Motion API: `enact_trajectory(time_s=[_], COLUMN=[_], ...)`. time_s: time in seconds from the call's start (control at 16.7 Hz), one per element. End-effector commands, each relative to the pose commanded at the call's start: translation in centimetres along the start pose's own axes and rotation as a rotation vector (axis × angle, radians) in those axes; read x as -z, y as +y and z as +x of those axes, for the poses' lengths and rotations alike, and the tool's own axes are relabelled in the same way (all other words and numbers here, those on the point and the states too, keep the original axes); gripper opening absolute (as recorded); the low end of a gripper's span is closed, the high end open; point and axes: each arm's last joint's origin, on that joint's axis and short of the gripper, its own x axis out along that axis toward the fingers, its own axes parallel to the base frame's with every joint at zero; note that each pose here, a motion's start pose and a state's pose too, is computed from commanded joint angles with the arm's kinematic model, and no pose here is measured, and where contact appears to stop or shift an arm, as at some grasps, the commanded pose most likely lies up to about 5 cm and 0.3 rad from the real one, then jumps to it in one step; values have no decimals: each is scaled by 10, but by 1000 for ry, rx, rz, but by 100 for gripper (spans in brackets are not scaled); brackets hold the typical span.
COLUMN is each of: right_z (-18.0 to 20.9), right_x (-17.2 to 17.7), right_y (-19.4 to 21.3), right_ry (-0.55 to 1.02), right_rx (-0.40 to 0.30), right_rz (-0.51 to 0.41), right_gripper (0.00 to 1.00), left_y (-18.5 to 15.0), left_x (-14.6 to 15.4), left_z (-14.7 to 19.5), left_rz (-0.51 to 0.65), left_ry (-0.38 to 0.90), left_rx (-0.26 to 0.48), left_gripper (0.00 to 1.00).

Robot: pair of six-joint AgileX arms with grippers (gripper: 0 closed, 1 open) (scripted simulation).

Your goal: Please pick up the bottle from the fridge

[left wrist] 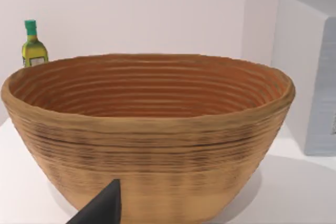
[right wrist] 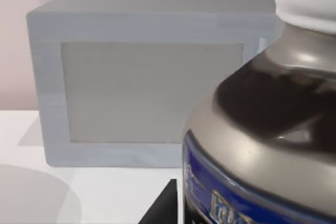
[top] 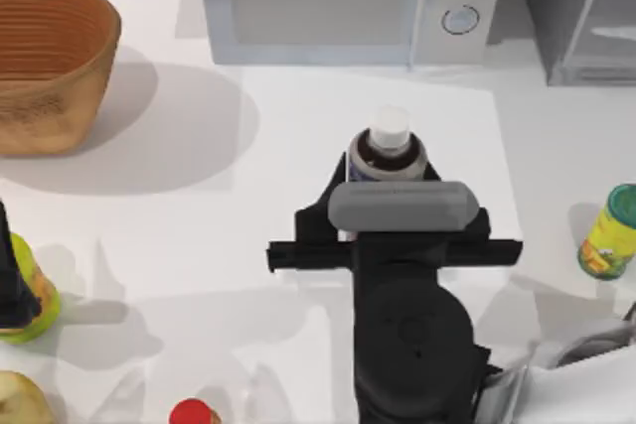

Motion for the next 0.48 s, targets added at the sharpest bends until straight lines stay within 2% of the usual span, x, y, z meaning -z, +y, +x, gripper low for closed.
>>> enact_trajectory(time_s=[0.48], right_z=[38], right_x=[35], right_y=[2], right_ry=[10], right_rx=[3], right_rz=[-20], right_gripper=[0], left_y=[0], left_x=[0], left_z=[0], left_rz=[0], left_ry=[0], left_rx=[0], left_gripper=[100])
